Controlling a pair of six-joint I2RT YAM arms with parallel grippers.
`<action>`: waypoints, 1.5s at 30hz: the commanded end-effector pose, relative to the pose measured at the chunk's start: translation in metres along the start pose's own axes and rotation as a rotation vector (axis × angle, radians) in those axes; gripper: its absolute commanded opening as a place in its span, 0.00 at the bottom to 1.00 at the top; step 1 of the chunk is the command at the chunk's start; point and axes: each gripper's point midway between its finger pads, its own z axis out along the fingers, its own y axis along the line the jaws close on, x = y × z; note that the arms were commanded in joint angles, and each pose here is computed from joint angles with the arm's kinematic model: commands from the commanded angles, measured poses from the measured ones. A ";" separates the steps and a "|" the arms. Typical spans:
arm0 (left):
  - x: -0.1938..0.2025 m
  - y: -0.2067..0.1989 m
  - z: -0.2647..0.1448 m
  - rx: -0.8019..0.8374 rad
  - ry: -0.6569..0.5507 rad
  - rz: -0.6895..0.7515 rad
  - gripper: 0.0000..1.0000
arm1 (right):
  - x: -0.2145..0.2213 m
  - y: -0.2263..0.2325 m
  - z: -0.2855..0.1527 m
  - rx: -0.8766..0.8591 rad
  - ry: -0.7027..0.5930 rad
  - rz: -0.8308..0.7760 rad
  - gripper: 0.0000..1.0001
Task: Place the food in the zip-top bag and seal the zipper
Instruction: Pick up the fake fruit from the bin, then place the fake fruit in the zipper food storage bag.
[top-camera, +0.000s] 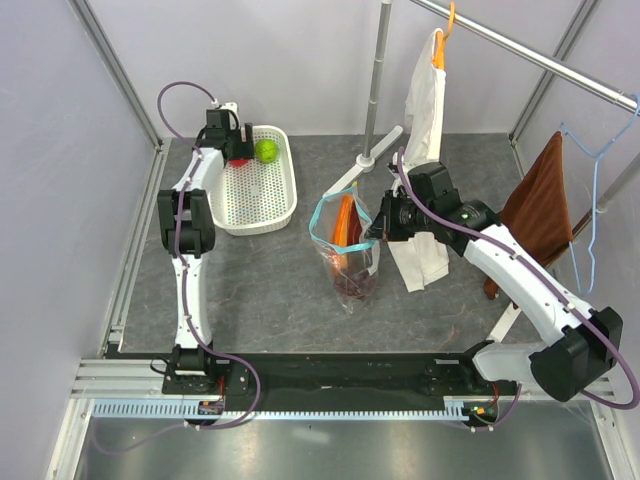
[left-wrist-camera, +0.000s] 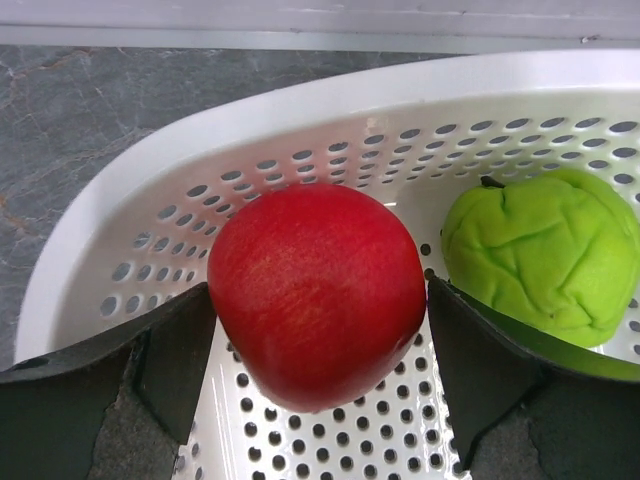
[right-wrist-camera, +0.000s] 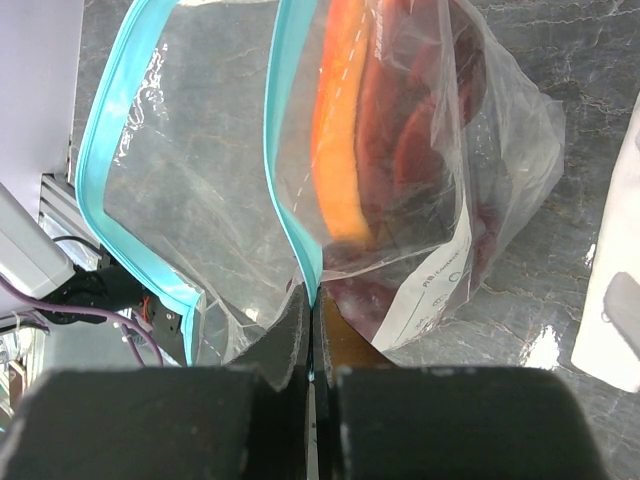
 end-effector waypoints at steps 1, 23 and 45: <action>-0.021 -0.001 0.006 -0.013 -0.076 -0.023 0.91 | -0.008 0.004 0.001 -0.014 -0.019 0.004 0.00; -0.137 -0.060 -0.213 0.297 -0.315 0.068 0.40 | -0.011 -0.001 -0.004 0.003 -0.042 -0.013 0.00; 0.063 -0.309 -0.415 0.982 0.024 0.230 0.48 | -0.020 0.001 -0.024 0.029 -0.092 -0.048 0.00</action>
